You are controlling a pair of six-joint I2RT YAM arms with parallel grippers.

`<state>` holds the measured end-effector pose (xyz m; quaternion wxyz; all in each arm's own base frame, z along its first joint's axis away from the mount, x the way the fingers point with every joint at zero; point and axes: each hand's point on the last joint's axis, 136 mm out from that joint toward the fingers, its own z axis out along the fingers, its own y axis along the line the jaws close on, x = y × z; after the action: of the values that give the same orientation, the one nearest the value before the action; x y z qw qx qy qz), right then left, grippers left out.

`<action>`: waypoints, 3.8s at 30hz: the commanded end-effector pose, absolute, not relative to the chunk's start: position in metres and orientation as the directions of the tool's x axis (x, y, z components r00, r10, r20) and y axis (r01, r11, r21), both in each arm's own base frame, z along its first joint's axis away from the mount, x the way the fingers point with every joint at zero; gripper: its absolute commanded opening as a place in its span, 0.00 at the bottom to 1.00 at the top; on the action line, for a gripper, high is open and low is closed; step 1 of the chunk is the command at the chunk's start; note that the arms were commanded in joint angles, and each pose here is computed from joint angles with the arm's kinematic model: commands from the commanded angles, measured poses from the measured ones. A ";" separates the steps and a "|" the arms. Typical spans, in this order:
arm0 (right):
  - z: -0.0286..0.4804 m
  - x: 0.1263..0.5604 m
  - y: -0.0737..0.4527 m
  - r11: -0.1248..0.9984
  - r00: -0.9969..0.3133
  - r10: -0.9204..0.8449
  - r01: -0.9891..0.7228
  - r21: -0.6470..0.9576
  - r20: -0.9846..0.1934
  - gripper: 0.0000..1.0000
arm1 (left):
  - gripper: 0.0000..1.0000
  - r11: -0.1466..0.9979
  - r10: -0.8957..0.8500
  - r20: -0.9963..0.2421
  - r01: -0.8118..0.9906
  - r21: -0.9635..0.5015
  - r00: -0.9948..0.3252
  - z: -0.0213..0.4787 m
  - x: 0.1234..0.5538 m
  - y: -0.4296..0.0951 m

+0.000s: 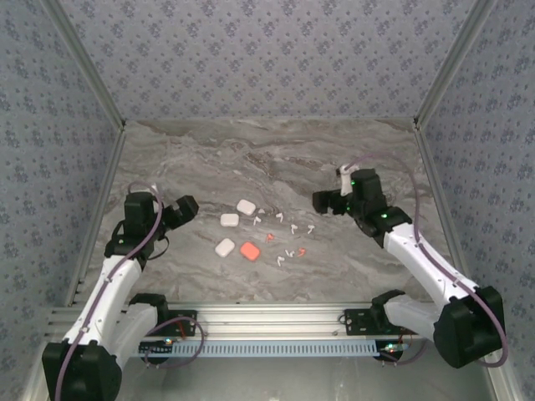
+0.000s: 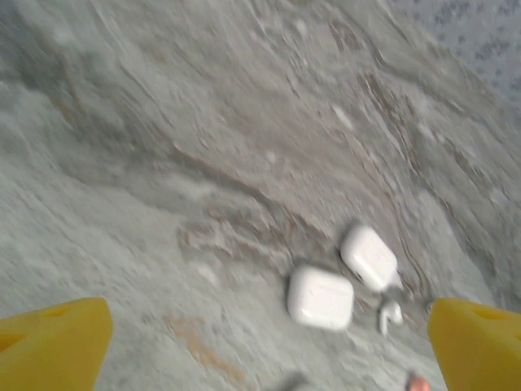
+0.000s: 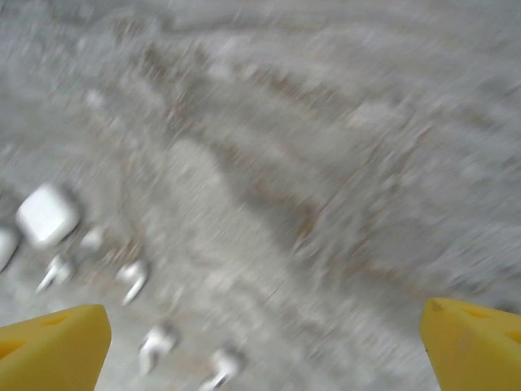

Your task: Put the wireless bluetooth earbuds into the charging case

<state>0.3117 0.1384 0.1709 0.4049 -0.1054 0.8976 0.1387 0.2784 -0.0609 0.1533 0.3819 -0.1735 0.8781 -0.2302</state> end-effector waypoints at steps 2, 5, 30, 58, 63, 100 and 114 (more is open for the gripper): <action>0.138 0.261 0.170 0.939 -0.815 -0.149 -0.294 0.179 -0.560 0.97 | 0.99 0.787 -0.466 -0.516 -0.071 -0.612 -0.719 0.155 0.261 -0.084; 0.128 0.241 0.203 0.921 -0.834 -0.262 -0.366 0.132 -0.486 0.92 | 0.99 0.781 -0.470 -0.501 -0.078 -0.619 -0.727 0.147 0.261 -0.085; 0.049 0.208 0.357 0.733 -0.713 -0.660 -0.680 0.006 -0.238 0.81 | 0.99 0.809 -0.465 -0.517 -0.107 -0.578 -0.719 0.139 0.259 -0.076; 0.046 0.206 0.359 0.690 -0.667 -0.700 -0.724 -0.001 -0.255 0.45 | 0.99 0.812 -0.459 -0.521 -0.101 -0.575 -0.720 0.145 0.261 -0.077; 0.088 0.220 0.347 0.638 -0.576 -0.721 -0.769 -0.045 -0.386 0.45 | 0.99 0.785 -0.420 -0.524 -0.008 -0.619 -0.741 0.166 0.264 -0.093; 0.247 0.237 0.314 0.348 0.052 -0.701 -0.845 -0.406 -0.711 0.46 | 0.56 0.342 0.040 -0.587 0.563 -0.752 -0.808 0.266 0.220 -0.277; 0.246 0.237 0.312 0.377 0.004 -0.683 -0.855 -0.357 -0.730 0.52 | 0.28 0.330 0.047 -0.595 0.575 -0.749 -0.802 0.265 0.220 -0.284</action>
<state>0.2395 0.3133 0.2351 0.4380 -0.5600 0.6989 0.0785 0.2160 -0.2784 0.2407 0.2117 0.1789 0.8008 -0.5309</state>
